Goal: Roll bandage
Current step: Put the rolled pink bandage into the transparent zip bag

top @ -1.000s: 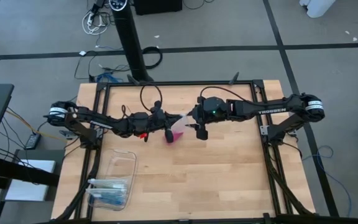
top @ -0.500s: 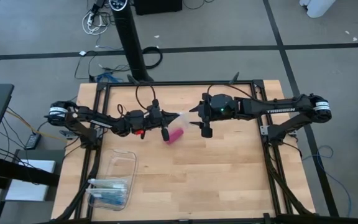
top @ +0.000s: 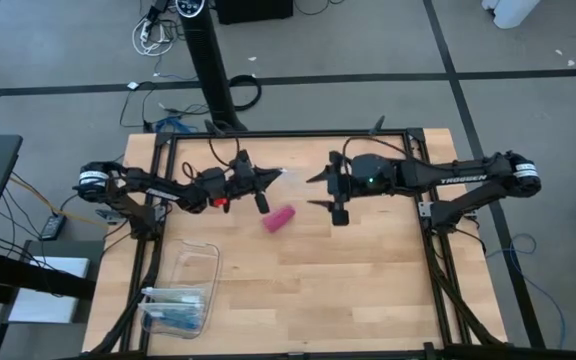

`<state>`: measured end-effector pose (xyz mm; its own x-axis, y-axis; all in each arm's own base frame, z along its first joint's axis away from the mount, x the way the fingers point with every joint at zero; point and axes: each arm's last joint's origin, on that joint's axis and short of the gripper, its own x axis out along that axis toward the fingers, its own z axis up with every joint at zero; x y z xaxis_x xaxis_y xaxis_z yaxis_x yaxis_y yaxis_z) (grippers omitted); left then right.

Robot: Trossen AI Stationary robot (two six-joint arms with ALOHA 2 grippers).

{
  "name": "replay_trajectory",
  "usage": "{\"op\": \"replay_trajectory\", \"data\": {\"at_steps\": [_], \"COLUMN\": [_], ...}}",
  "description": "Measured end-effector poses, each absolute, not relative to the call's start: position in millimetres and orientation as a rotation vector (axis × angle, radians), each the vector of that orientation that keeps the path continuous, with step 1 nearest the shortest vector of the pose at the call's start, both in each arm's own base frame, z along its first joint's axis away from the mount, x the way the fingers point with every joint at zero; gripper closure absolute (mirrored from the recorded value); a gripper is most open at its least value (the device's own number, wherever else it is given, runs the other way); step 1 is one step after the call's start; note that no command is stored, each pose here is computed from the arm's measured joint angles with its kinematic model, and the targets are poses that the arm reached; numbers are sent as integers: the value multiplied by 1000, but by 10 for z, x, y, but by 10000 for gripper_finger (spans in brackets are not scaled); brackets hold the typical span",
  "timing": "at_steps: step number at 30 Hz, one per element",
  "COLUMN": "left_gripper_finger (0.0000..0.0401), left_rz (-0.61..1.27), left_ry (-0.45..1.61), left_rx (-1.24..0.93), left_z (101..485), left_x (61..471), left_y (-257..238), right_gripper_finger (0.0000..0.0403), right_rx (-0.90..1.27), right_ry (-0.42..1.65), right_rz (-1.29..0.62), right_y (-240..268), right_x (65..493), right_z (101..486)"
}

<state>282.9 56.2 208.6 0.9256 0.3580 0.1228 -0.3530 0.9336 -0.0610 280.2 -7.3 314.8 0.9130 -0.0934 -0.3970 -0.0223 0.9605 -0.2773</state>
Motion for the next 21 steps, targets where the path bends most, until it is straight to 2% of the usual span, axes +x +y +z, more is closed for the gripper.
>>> {"op": "replay_trajectory", "data": {"at_steps": [7,13,21], "left_gripper_finger": [401,401,401], "left_rz": [409,436,457], "left_ry": [-180,-184,-183], "left_rx": [-53,-46,-44], "left_z": [2098,2146,2149], "left_x": [2726,2665,2552], "left_y": [781,880,997], "right_gripper_finger": [157,152,117], "right_rx": [-267,-341,-406], "right_ry": [546,657,698], "right_rz": [158,182,152], "right_y": [85,73,-157], "right_x": [3080,3392,3658], "right_z": [2745,2233,1725]}}
